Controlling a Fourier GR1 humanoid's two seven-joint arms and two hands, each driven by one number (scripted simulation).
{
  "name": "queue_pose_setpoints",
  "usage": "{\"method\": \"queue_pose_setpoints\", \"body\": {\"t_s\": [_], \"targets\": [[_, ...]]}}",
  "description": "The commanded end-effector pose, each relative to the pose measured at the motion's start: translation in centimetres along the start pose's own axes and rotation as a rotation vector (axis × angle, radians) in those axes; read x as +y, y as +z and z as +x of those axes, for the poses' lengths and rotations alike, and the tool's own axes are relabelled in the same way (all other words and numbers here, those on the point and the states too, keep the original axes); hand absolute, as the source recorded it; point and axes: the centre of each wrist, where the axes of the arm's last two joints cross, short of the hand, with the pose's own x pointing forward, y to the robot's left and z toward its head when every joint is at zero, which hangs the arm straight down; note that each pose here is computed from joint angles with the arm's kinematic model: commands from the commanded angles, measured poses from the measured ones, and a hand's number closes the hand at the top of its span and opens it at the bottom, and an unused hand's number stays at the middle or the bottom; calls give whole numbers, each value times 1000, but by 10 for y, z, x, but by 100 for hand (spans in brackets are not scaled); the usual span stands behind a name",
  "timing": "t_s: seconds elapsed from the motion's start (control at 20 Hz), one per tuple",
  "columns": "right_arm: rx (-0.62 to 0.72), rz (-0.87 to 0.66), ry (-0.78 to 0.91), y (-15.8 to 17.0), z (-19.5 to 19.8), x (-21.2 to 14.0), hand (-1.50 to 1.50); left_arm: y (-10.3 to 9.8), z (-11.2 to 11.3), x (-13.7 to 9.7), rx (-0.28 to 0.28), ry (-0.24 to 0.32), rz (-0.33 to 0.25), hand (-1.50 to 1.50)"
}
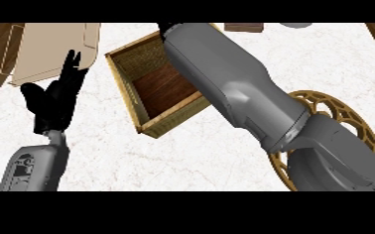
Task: Pick the lemon from the placemat and place it in the basket
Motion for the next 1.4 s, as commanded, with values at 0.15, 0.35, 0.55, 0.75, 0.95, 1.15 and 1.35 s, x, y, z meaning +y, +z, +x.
{"method": "queue_pose_setpoints", "body": {"t_s": [0.15, 0.35, 0.55, 0.75, 0.95, 1.15, 1.35], "targets": [[-3, 36, 34, 2, -3, 11, 150, 13, -18, 0, 14, -7, 2, 0], [-1, 99, 31, -8, -11, 12, 150, -2, -3, 9, 14, 5, 25, 0], [10, 123, 22, -1, -10, 24, 150, -2, -15, 4, 12, -18, 18, 0], [42, 149, 0, -7, -19, 32, 150, 5, -11, 11, 11, 2, -3, 0], [66, 203, -25, -6, -15, 24, 150, -7, -13, 1, 28, 8, 5, 0], [145, 251, 21, -11, -28, 43, 150, -1, -6, -4, 16, -2, 13, 0], [173, 242, -25, -11, -25, 37, -150, 2, -9, 16, 5, -2, 20, 0]]}}
